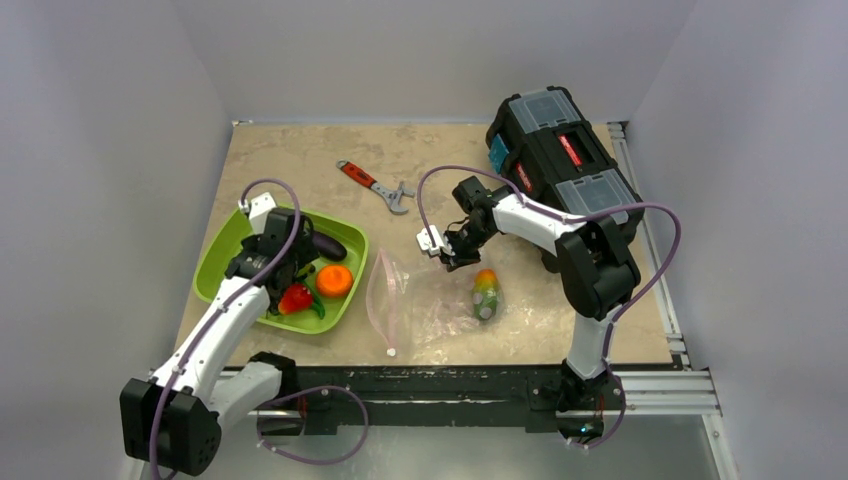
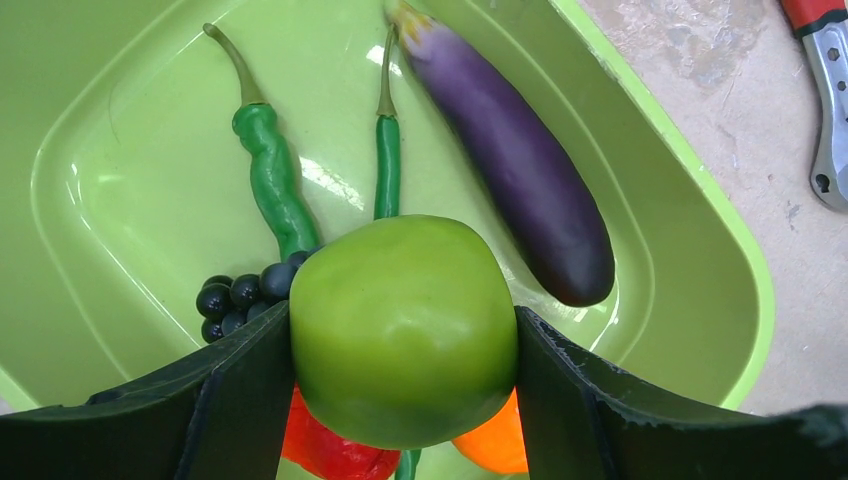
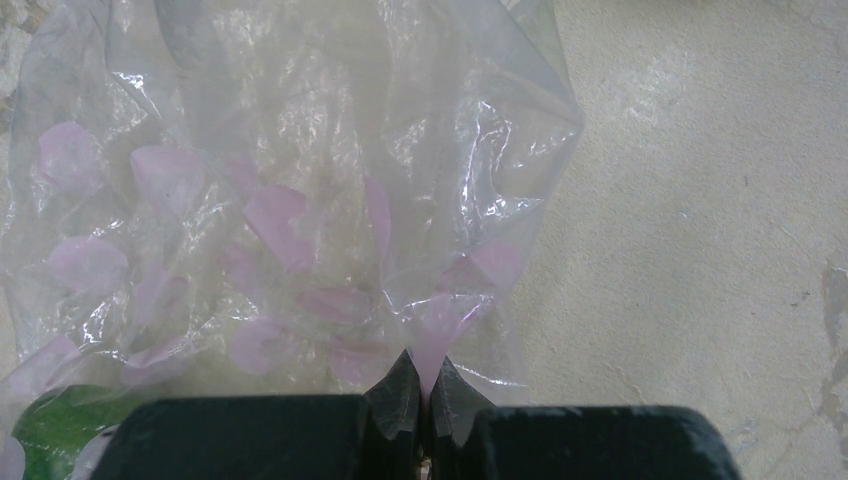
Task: Open the zip-top bag and remove the fake food
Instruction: Place the fake fruit in the bin.
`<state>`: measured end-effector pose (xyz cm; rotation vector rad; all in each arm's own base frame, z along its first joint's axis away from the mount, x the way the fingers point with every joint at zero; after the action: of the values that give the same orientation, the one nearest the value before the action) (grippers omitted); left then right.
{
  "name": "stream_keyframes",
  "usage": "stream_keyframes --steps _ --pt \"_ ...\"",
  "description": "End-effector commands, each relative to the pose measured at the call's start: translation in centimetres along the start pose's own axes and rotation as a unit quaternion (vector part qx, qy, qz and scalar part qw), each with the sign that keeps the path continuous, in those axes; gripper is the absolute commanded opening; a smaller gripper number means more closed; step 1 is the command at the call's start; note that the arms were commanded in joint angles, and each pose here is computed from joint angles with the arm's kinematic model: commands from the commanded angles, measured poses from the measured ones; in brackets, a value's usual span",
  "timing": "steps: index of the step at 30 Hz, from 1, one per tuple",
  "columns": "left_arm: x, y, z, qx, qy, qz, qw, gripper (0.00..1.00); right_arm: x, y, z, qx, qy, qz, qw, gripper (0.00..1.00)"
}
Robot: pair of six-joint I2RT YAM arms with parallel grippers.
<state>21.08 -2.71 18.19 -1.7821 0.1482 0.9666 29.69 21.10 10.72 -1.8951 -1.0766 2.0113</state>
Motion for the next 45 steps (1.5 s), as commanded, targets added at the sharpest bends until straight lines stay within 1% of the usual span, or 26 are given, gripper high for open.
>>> stream_keyframes --steps 1,4,6,10,12,17,22,26,29,32,36,37,41,43,45 --pt "-0.7 -1.7 -0.3 -0.027 -0.003 -0.026 0.999 0.55 -0.5 -0.5 0.2 -0.010 -0.001 -0.016 1.000 0.00" --pt "-0.9 -1.8 -0.2 -0.028 -0.004 -0.029 0.999 0.71 -0.4 -0.5 0.2 -0.010 -0.001 -0.015 1.000 0.00" --pt "-1.0 -1.8 -0.1 -0.029 -0.004 -0.029 0.999 0.80 -0.4 -0.4 0.2 -0.010 -0.002 -0.015 1.000 0.00" --pt "-1.2 -1.9 0.0 -0.030 0.001 -0.030 0.999 0.95 -0.4 -0.4 0.2 -0.009 -0.001 -0.015 1.000 0.00" --pt "-1.4 -1.9 0.0 -0.030 0.005 -0.030 0.999 1.00 -0.4 -0.4 0.2 -0.010 -0.001 -0.015 1.000 0.00" --pt "-2.1 -2.0 -0.1 -0.026 0.030 -0.027 0.999 1.00 -0.3 -0.4 0.2 -0.010 -0.002 -0.015 1.000 0.00" --pt "-3.1 -1.5 -0.6 -0.006 0.093 -0.004 0.996 1.00 -0.4 -0.4 0.2 -0.009 -0.002 -0.015 1.000 0.00" --pt "-3.9 -0.7 -1.1 0.016 0.163 0.011 0.986 1.00 -0.5 -0.5 0.2 -0.010 0.000 -0.015 1.000 0.00" --pt "-4.9 0.0 -1.7 0.041 0.247 0.011 0.968 1.00 -0.5 -0.5 0.2 -0.010 0.001 -0.016 1.000 0.00" --pt "-5.9 0.6 -2.0 0.060 0.312 0.014 0.948 1.00 -0.6 -0.6 0.2 -0.011 0.001 -0.017 1.000 0.00" --pt "-6.9 1.5 -2.2 0.078 0.370 0.031 0.925 1.00 -0.7 -0.7 0.2 -0.011 0.004 -0.017 1.000 0.00" --pt "-7.2 1.7 -2.3 0.083 0.389 0.037 0.917 0.99 -0.7 -0.7 0.1 -0.013 0.005 -0.017 1.000 0.00" --pt "-8.0 2.7 -2.8 0.097 0.449 0.065 0.886 0.92 -0.8 -0.8 0.1 -0.013 0.008 -0.016 1.000 0.00" --pt "-8.2 3.1 -2.9 0.097 0.465 0.078 0.877 0.91 -0.9 -0.8 0.1 -0.013 0.009 -0.017 1.000 0.00" --pt "-8.3 3.6 -3.0 0.096 0.477 0.091 0.869 0.91 -1.0 -0.8 0.1 -0.014 0.011 -0.016 1.000 0.04"
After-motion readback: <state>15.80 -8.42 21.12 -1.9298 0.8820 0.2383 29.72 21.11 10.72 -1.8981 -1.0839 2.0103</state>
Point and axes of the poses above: each gripper's point midway between its finger pads, its own x axis out along the fingers, its own z axis along the line the jaws close on, y = z × x, the point moved 8 cm from there along -x, back along the fingers, and after that the axes turned 2 degrees about -x, right-handed, at the moved point
